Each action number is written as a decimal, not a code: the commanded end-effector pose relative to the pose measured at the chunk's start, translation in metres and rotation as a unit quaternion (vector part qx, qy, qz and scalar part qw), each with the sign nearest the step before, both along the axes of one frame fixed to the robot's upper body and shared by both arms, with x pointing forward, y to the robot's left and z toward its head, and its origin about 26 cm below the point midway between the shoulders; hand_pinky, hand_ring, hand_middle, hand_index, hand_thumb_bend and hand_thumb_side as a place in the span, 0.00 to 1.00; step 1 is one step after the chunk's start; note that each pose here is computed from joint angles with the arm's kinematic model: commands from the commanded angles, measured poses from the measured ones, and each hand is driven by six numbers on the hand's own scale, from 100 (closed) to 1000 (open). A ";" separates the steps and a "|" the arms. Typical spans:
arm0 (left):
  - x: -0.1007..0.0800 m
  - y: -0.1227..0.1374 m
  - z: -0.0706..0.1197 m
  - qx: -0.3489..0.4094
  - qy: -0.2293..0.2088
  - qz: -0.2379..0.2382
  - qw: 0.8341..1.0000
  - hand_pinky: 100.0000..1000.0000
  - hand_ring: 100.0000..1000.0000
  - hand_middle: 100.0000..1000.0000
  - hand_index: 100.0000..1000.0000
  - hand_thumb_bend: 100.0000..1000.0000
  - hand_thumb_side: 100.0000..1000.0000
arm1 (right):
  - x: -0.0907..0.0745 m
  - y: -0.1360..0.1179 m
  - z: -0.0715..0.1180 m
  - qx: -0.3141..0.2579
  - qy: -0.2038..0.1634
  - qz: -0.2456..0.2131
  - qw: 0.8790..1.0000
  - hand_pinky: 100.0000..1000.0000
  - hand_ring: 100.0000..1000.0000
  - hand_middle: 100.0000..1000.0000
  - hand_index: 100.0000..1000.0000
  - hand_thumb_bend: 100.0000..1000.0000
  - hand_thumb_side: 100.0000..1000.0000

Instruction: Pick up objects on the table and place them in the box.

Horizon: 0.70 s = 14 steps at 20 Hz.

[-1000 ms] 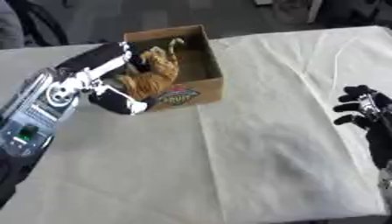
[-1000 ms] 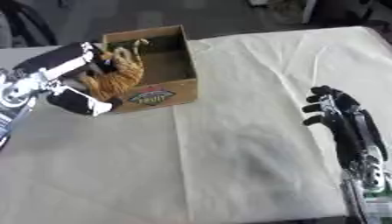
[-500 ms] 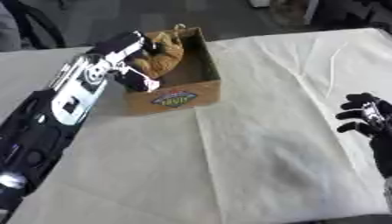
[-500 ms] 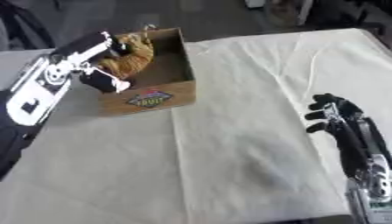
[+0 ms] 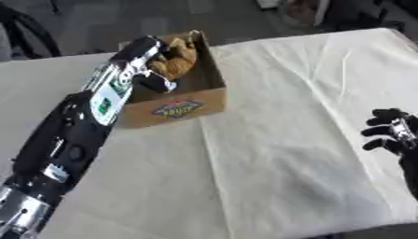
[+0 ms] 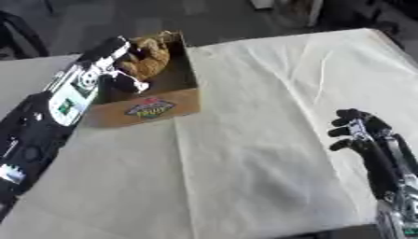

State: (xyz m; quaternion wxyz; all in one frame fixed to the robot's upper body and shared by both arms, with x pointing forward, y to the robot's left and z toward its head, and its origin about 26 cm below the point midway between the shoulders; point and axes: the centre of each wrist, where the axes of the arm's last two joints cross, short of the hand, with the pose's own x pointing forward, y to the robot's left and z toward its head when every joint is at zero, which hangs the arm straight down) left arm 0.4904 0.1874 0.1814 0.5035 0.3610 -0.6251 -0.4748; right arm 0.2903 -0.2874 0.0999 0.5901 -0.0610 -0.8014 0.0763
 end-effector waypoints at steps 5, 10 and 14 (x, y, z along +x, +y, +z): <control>0.010 0.021 -0.006 -0.010 -0.017 0.078 0.997 0.46 0.63 0.39 0.58 0.41 0.00 | 0.001 -0.003 0.007 -0.018 -0.009 0.002 1.000 0.42 0.56 0.55 0.70 0.00 0.65; 0.010 0.024 -0.014 0.018 -0.006 0.092 0.996 0.50 0.65 0.45 0.65 0.49 0.00 | 0.002 -0.003 0.007 -0.019 -0.010 0.003 1.000 0.42 0.56 0.55 0.70 0.00 0.65; 0.010 0.024 -0.017 0.053 -0.004 0.104 0.993 0.55 0.72 0.56 0.72 0.56 0.02 | 0.002 -0.003 0.007 -0.019 -0.010 0.002 1.000 0.42 0.56 0.55 0.70 0.00 0.65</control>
